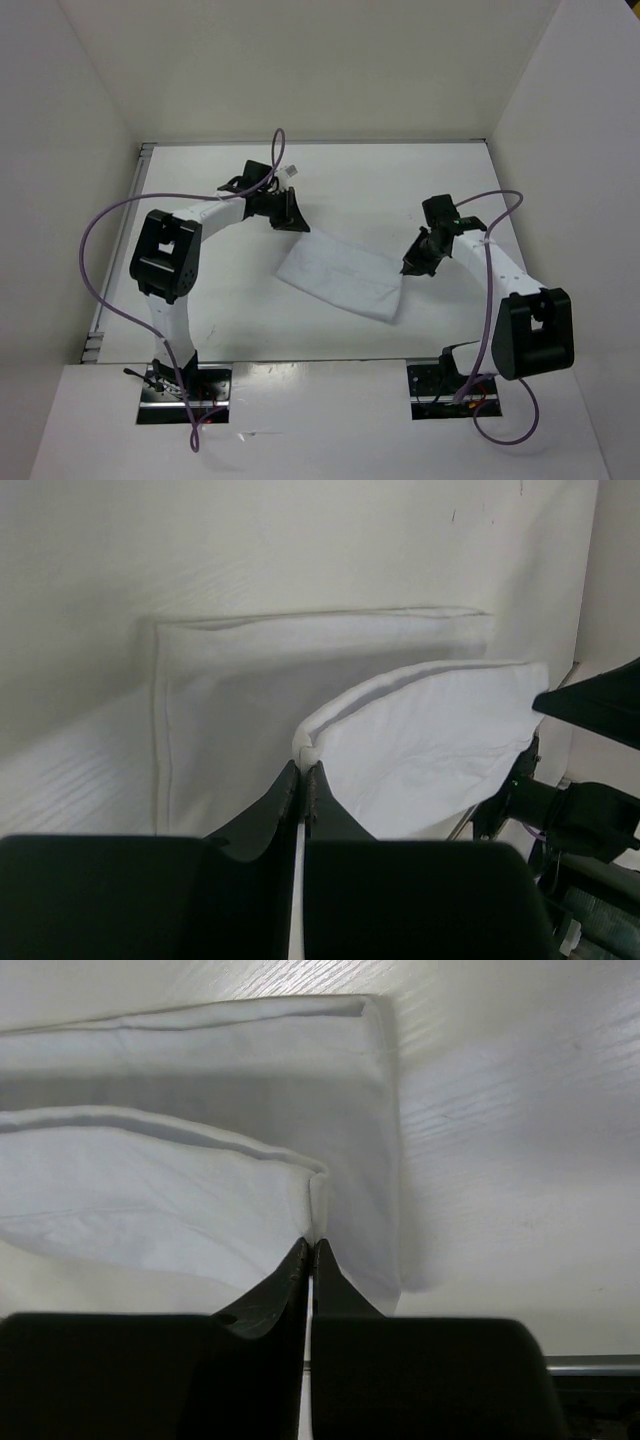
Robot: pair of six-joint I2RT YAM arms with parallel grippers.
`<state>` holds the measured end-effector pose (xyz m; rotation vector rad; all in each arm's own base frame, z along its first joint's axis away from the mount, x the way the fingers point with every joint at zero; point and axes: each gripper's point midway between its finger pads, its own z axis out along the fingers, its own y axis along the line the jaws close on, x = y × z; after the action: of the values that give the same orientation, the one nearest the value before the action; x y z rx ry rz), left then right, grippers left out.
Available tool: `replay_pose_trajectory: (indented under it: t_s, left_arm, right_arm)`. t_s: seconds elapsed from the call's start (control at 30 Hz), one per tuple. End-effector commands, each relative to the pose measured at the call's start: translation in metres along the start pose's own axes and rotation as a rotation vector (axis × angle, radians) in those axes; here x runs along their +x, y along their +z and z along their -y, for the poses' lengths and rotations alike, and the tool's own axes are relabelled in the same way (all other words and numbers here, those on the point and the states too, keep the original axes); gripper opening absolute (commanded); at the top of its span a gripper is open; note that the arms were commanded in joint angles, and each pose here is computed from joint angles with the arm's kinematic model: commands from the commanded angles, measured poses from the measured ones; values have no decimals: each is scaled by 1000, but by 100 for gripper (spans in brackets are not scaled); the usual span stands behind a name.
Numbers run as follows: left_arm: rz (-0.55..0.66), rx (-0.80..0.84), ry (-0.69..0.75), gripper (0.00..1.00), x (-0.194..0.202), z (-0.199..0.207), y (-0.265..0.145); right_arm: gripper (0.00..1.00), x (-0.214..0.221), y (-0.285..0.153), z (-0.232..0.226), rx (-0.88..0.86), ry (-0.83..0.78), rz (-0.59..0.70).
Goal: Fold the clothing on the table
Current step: Fold the skirt
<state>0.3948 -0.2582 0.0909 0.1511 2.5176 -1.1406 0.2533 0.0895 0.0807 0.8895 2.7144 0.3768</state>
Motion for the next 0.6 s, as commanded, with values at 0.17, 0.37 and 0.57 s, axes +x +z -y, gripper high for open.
replay_pose_trajectory:
  t_s: [0.17,0.37,0.57]
  left_arm:
    - [51,36,89,0,-38,4,14]
    - [38,45,84,0,-43,1,23]
    - [132,95,124,50,-68,5,29]
  right_arm:
    - [0,-23,11,-4,32,-8,52]
    - [0,-28,19,-1,50,1,53]
    - [47,-46,19,-4,54,29,119]
